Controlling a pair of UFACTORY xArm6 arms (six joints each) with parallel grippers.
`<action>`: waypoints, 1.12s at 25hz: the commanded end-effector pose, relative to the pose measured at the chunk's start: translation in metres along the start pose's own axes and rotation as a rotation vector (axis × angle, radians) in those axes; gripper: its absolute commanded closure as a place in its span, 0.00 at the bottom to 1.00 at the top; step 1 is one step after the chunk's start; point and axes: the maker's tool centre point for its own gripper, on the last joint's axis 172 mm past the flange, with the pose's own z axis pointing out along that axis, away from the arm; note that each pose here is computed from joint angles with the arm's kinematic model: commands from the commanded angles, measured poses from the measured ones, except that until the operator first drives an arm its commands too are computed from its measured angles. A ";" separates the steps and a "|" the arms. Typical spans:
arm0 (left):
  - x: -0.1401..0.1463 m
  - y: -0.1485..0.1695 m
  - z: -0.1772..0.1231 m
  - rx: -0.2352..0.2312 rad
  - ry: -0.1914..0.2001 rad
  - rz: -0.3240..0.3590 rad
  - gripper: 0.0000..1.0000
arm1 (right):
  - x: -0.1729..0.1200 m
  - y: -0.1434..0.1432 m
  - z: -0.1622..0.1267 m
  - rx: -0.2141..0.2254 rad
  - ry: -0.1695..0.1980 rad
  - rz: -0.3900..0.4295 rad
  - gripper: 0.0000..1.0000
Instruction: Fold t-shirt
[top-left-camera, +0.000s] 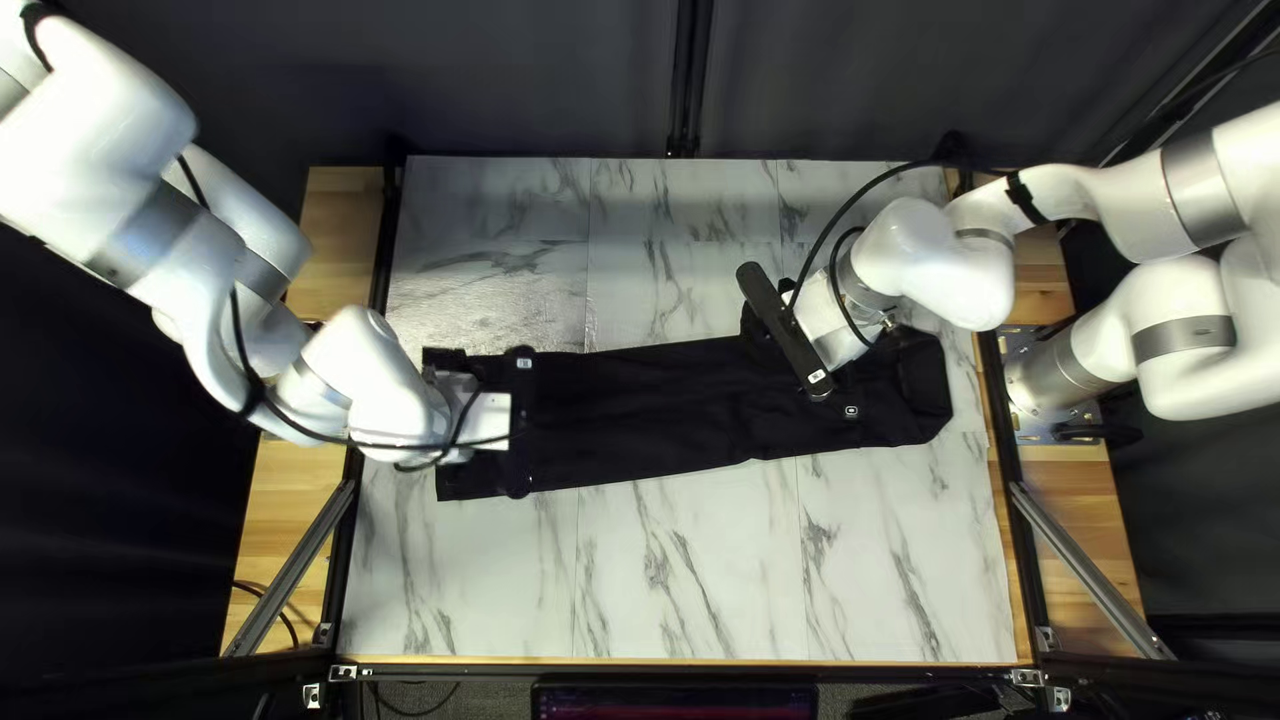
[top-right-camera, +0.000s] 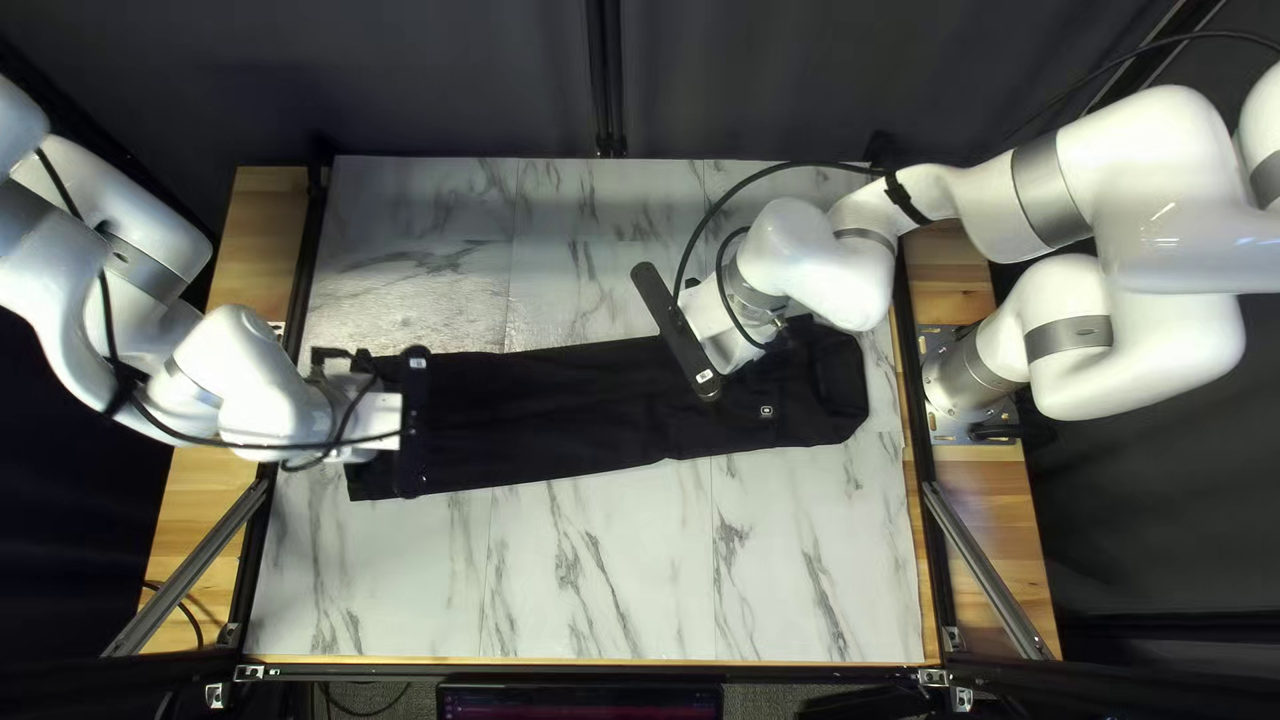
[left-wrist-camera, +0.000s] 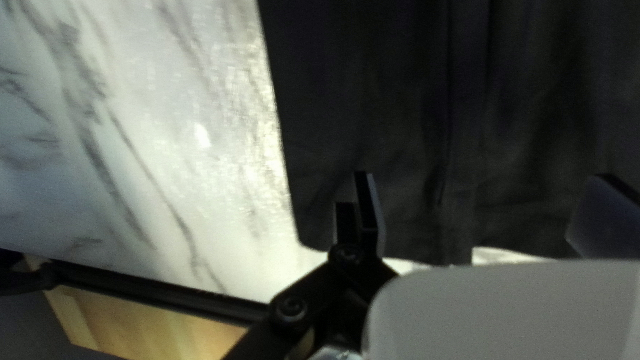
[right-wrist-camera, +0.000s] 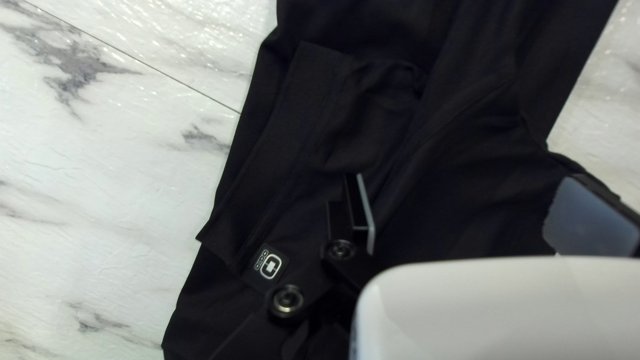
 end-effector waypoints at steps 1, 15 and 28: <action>-0.018 -0.039 -0.046 -0.040 -0.012 0.027 0.00 | -0.001 0.000 0.001 0.001 0.000 0.007 0.00; -0.039 -0.147 -0.159 -0.210 0.079 0.000 0.00 | -0.002 0.000 0.010 0.024 -0.008 0.027 0.00; -0.052 -0.153 -0.211 -0.186 0.132 -0.014 0.00 | -0.009 0.004 0.002 0.032 -0.008 0.046 0.00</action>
